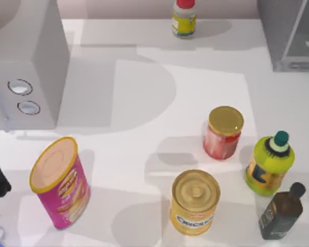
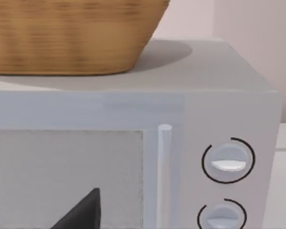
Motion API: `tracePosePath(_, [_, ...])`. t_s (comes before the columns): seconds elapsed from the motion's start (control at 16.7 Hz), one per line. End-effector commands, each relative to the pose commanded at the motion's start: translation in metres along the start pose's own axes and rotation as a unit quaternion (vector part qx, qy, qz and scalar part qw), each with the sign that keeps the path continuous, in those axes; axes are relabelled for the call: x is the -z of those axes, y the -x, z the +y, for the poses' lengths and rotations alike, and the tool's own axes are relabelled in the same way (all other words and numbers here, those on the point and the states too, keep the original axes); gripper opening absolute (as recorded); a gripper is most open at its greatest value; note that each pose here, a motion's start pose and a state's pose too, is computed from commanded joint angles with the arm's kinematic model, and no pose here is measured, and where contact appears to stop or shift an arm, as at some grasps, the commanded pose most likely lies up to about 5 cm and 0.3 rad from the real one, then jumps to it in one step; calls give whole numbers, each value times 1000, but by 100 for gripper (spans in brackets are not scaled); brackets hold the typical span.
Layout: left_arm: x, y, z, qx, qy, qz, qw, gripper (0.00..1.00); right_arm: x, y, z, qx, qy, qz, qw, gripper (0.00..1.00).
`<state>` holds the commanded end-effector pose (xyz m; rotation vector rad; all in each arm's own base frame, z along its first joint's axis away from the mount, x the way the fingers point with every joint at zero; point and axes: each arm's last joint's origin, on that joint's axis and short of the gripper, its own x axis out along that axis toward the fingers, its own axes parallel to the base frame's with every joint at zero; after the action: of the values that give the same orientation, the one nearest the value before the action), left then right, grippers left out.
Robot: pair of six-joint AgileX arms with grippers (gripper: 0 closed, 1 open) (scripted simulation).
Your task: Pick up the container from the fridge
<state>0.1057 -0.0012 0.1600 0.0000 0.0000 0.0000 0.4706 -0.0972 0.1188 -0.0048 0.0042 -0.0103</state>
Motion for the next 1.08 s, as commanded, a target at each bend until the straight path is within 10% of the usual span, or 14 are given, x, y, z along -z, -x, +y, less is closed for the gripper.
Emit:
tracePosePath(0.84, [0, 0, 0, 0, 0, 0, 1000, 100, 0, 0, 0, 0, 0, 0, 1000, 2])
tracePosePath(1.08, [0, 0, 0, 0, 0, 0, 1000, 100, 0, 0, 0, 0, 0, 0, 1000, 0])
